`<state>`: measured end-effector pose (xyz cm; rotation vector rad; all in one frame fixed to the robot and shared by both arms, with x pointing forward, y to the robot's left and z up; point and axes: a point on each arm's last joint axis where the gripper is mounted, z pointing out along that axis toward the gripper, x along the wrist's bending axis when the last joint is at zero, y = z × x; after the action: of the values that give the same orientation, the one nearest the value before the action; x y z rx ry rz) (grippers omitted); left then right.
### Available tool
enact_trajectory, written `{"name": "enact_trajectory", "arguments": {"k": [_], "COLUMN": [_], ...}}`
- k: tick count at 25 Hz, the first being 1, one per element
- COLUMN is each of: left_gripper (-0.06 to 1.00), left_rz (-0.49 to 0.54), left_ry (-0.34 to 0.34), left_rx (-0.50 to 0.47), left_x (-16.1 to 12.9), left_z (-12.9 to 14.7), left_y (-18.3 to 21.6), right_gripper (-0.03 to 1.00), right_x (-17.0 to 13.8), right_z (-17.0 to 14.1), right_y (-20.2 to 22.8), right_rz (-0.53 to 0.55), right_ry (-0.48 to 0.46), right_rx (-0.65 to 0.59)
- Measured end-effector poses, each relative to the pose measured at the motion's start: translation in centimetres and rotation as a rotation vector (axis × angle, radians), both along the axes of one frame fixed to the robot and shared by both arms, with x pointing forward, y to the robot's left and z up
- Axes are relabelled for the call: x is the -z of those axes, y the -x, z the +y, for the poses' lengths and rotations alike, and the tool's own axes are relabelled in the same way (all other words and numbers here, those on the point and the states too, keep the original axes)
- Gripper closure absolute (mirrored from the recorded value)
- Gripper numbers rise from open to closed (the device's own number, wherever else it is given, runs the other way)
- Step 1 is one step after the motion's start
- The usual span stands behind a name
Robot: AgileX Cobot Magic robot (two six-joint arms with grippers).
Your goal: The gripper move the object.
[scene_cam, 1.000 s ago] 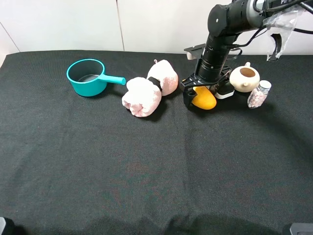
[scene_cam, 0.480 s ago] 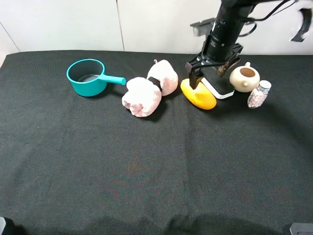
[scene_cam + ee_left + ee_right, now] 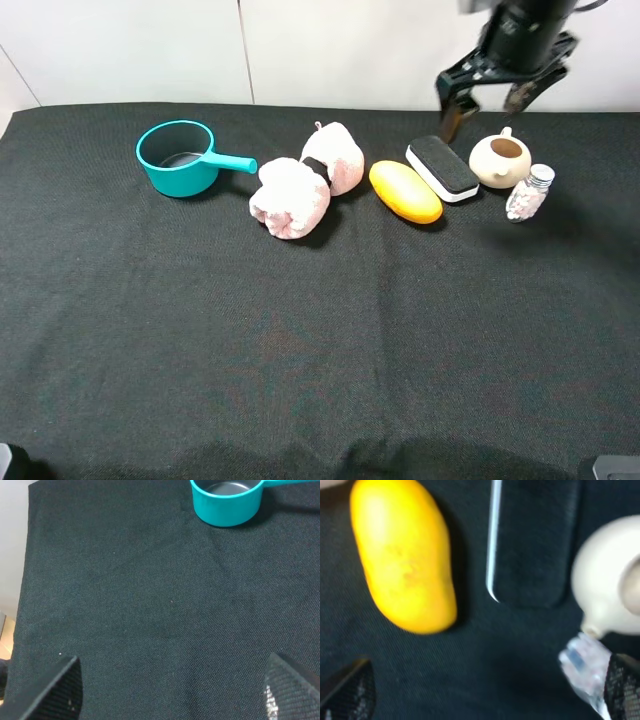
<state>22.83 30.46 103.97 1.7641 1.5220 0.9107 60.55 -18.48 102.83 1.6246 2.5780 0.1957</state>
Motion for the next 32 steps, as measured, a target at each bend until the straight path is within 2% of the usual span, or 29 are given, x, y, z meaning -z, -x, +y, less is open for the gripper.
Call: {"name": "enact_trajectory", "arguments": {"k": [9,13,21,26,28,32], "left_gripper": [0.15,0.15,0.15,0.15,0.15,0.15], "left_rz": [0.000,0.000,0.000,0.000,0.000,0.000], "left_ry": [0.000,0.000,0.000,0.000,0.000,0.000], "left_rx": [0.000,0.000,0.000,0.000,0.000,0.000], "left_x": [0.0,0.0,0.0,0.0,0.0,0.0], "left_z": [0.0,0.0,0.0,0.0,0.0,0.0], "left_y": [0.0,0.0,0.0,0.0,0.0,0.0], "right_gripper": [0.27,0.27,0.27,0.27,0.27,0.27], "right_x": [-5.1,-6.2,-6.8,-6.8,-7.2,-7.0], "right_z": [-5.4,-8.0,-13.5,-14.8,-14.5,-13.7], "right_y": [1.9,4.0,12.0,17.9,20.2,23.8], "right_rz": [-0.089,-0.107,-0.144,-0.280,-0.354,-0.437], "right_ry": [-0.023,-0.025,-0.031,-0.054,-0.057,-0.060], "right_rx": [0.130,0.198,0.395,0.507,0.517,0.516]}}
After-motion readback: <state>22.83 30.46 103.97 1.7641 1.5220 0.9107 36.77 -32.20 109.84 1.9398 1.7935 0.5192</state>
